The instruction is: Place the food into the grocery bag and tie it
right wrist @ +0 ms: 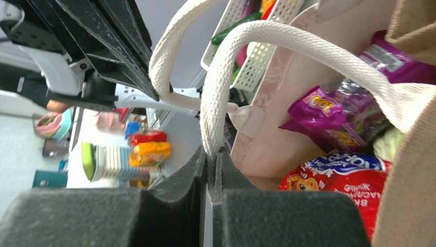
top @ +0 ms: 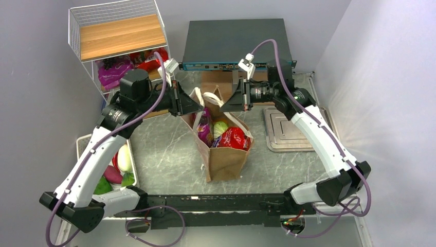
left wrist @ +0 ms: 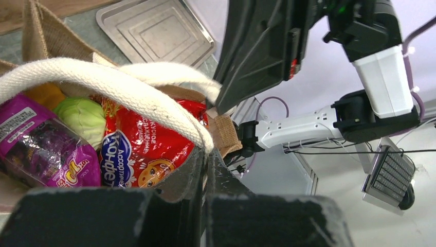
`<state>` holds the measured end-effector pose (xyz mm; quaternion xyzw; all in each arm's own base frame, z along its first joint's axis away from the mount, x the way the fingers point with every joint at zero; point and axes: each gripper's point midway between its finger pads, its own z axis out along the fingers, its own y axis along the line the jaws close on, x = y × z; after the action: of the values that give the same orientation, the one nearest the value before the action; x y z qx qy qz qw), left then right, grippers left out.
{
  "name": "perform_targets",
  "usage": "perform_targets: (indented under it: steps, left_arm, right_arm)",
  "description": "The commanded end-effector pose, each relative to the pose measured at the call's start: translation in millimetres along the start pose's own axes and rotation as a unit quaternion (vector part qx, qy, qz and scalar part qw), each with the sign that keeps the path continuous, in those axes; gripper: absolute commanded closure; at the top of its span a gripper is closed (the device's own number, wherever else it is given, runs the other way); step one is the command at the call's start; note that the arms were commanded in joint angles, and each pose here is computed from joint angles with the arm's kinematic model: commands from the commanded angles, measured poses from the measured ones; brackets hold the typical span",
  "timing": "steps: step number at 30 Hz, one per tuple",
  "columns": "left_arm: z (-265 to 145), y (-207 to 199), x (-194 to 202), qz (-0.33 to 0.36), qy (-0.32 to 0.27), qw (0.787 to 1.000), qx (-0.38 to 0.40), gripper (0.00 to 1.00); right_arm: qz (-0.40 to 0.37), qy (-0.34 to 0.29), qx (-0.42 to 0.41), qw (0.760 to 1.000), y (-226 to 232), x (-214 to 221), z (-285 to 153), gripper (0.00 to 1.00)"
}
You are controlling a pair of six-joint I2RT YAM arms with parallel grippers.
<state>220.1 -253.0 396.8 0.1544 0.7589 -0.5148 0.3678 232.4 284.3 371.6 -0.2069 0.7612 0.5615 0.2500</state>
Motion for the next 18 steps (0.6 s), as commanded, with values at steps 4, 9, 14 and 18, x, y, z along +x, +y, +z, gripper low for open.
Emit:
perform_targets:
  steps: [4, 9, 14, 18]
  left_arm:
    - [-9, -51, -19, 0.067, -0.01, 0.994, 0.089, 1.0]
    - [-4, -58, -12, 0.065, 0.017, 0.99, 0.12, 1.0]
    - [0, -64, -8, 0.066, 0.04, 0.987, 0.141, 1.0]
    - [4, -70, -9, 0.067, 0.045, 0.984, 0.157, 1.0]
  right_arm:
    - [-0.075, 0.052, -0.108, 0.99, 20, 12, 19, 1.0]
    - [-0.123, 0.043, -0.134, 0.982, 23, 8, 28, 1.0]
    - [-0.157, 0.032, -0.154, 0.975, 22, 2, 35, 1.0]
    - [-0.172, 0.025, -0.167, 0.971, 19, -2, 40, 1.0]
